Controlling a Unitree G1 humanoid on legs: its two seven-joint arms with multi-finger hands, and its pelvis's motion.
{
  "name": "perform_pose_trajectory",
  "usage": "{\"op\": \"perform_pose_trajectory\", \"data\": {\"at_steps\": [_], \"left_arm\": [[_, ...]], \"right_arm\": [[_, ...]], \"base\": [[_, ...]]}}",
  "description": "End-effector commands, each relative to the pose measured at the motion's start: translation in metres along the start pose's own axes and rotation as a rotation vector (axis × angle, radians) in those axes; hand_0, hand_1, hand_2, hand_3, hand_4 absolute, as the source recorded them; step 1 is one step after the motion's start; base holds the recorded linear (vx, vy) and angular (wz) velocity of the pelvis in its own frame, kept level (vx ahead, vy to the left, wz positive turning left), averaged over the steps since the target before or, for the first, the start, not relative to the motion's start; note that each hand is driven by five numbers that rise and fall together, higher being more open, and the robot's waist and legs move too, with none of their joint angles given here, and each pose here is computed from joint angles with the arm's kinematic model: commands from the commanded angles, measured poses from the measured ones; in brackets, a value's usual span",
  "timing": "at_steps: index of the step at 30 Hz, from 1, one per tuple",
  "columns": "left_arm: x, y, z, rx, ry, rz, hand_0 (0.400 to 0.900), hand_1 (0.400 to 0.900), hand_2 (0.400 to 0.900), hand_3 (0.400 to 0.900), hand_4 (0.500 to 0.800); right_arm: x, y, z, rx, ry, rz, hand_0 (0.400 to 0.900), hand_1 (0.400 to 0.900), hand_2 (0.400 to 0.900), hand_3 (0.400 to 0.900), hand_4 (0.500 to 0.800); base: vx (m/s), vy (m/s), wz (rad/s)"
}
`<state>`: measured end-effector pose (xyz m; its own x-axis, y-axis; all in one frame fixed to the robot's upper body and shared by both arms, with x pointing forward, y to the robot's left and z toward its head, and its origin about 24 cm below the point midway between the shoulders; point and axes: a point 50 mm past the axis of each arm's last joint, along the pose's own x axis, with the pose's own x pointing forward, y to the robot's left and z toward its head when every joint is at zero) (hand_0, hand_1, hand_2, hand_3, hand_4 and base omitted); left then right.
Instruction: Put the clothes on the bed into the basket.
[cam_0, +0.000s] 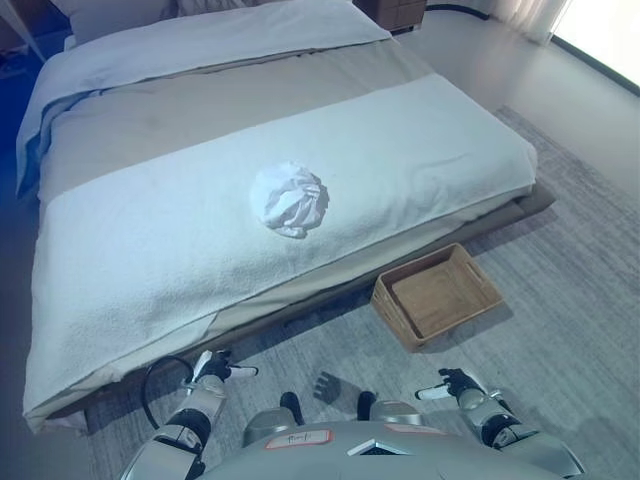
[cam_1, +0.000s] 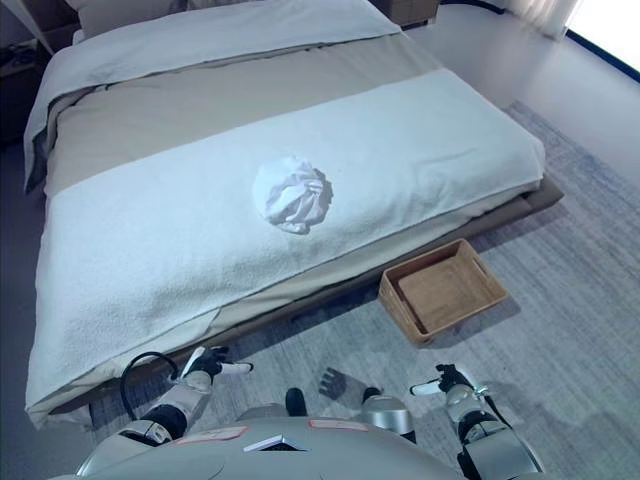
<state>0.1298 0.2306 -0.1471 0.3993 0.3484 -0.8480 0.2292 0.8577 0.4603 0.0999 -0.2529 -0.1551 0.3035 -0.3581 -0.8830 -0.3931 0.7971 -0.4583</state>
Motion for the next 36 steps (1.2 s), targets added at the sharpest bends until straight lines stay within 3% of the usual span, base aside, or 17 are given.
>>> {"op": "perform_pose_trajectory", "data": {"at_steps": [1, 9, 16, 25, 31, 36], "left_arm": [[0.002, 0.034, 0.055, 0.028, -0.173, 0.120, 0.900, 0.900, 0.900, 0.900, 0.800], [0.005, 0.036, 0.045, 0.036, -0.126, 0.117, 0.900, 0.900, 0.900, 0.900, 0.800], [0.005, 0.044, 0.049, 0.042, -0.120, 0.142, 0.900, 0.900, 0.900, 0.900, 0.800], [0.004, 0.051, 0.070, 0.050, -0.180, 0.171, 0.900, 0.900, 0.900, 0.900, 0.800], [0.005, 0.051, 0.046, 0.050, -0.132, 0.163, 0.900, 0.900, 0.900, 0.900, 0.800], [0.007, 0.046, 0.028, 0.058, -0.053, 0.167, 0.900, 0.900, 0.900, 0.900, 0.800]], "right_arm": [[0.004, -0.040, 0.015, 0.006, -0.027, -0.110, 0.900, 0.900, 0.900, 0.900, 0.800], [0.004, -0.039, 0.026, -0.033, -0.048, -0.101, 0.900, 0.900, 0.900, 0.900, 0.800], [0.001, -0.046, 0.055, -0.104, -0.157, -0.140, 0.900, 0.900, 0.900, 0.900, 0.800], [-0.026, -0.122, 0.135, -0.022, -0.433, -0.369, 0.900, 0.900, 0.900, 0.900, 0.800], [-0.051, -0.168, 0.159, -0.008, -0.540, -0.521, 0.900, 0.900, 0.900, 0.900, 0.800], [-0.069, -0.180, 0.185, -0.011, -0.639, -0.580, 0.900, 0.900, 0.900, 0.900, 0.800]], "base": [[-0.087, 0.132, 0.41], [0.093, 0.204, 0.09], [0.112, 0.213, 0.50], [0.249, -0.020, 0.89], [0.338, -0.125, 0.73], [0.359, -0.185, 0.38]]}}
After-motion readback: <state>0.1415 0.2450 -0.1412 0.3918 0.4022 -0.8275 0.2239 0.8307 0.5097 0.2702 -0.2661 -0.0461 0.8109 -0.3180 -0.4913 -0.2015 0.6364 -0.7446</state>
